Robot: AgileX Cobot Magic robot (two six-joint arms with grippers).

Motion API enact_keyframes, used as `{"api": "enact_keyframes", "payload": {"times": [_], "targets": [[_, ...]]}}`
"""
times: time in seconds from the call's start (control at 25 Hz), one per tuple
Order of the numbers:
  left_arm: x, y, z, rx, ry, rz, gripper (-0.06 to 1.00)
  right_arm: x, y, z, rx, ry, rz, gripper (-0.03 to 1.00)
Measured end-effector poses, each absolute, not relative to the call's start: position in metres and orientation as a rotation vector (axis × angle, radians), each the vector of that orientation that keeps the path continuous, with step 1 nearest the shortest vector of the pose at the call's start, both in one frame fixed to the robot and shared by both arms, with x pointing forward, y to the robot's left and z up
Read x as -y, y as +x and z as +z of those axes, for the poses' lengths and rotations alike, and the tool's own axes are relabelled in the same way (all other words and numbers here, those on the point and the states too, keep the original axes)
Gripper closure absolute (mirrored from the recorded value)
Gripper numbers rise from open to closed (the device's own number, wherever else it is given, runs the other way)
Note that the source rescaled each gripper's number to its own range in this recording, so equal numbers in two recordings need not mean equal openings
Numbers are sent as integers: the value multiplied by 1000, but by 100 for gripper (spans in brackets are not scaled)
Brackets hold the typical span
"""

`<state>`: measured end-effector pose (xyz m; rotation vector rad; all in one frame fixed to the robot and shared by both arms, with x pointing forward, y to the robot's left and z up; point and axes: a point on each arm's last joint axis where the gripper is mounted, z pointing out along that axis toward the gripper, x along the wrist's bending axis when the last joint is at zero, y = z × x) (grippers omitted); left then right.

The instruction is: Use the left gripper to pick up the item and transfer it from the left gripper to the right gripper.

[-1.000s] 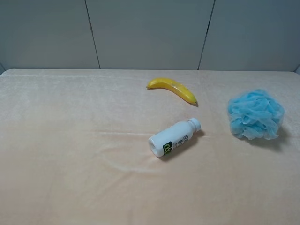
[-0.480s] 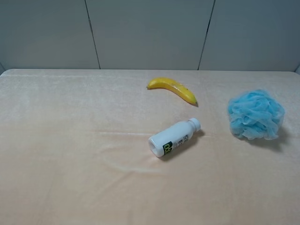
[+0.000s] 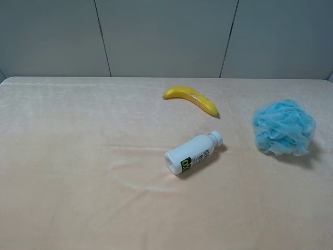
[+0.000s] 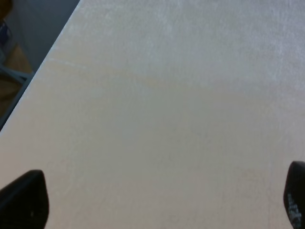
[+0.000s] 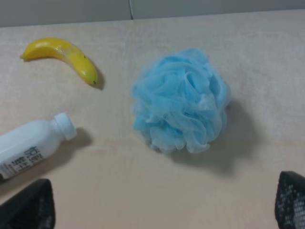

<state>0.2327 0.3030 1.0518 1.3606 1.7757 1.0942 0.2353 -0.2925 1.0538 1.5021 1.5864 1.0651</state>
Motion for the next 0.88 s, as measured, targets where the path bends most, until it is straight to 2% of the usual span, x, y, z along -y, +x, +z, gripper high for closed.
{"api": "enact_keyframes", "payload": {"times": [0.88], "targets": [[-303,233,1052,-1776,1361,1094,-4,292,235,1054,-1584,1505,1067,-3]]}}
